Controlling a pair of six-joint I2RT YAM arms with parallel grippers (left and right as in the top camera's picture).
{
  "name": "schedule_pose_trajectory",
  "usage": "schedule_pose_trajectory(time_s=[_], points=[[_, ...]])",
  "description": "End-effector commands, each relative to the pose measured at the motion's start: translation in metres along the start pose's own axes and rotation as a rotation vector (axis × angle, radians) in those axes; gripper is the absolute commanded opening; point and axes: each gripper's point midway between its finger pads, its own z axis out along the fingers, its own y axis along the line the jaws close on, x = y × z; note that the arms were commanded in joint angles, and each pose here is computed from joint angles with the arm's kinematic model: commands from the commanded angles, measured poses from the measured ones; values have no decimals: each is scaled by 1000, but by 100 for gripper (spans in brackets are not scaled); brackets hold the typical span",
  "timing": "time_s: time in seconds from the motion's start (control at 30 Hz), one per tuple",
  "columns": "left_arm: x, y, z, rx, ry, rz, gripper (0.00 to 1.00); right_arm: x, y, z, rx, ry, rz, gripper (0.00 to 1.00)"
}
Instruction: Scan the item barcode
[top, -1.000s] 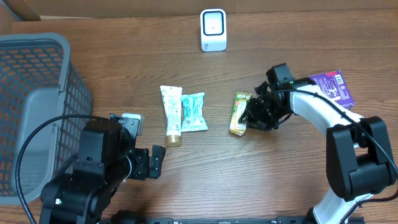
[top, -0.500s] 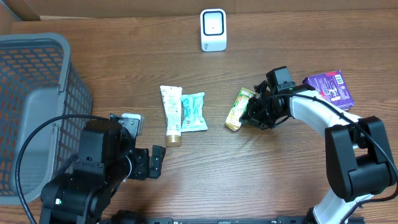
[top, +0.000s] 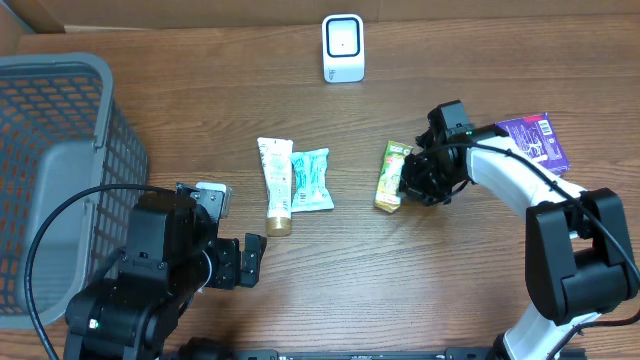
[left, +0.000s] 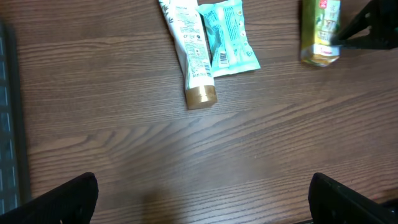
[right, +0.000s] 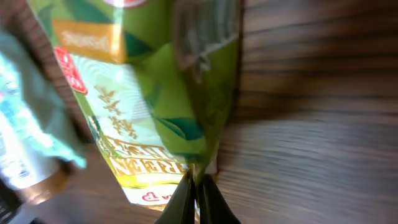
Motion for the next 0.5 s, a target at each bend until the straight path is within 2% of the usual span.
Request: schedule_pose_trajectory(time_s=[0.0, 0.17, 0.2, 0.33, 0.4, 0.47], points=[[-1, 3, 0, -13, -5, -13, 100, -29, -21, -23, 197, -142, -7, 4], [-1, 3, 0, -13, -5, -13, 99, -33, -21, -30, 221, -151, -41, 4], [-1, 3, 0, -13, -5, -13, 100, -33, -21, -30, 222, -148, -40, 6], [-1, 3, 0, -13, -5, -13, 100, -30, -23, -27, 226, -140, -53, 52], [-1, 3, 0, -13, -5, -13, 100, -28, -23, -24, 210, -129, -52, 69], [-1, 3, 0, -13, -5, -13, 99, -25, -20, -20, 181, -116, -52, 76]])
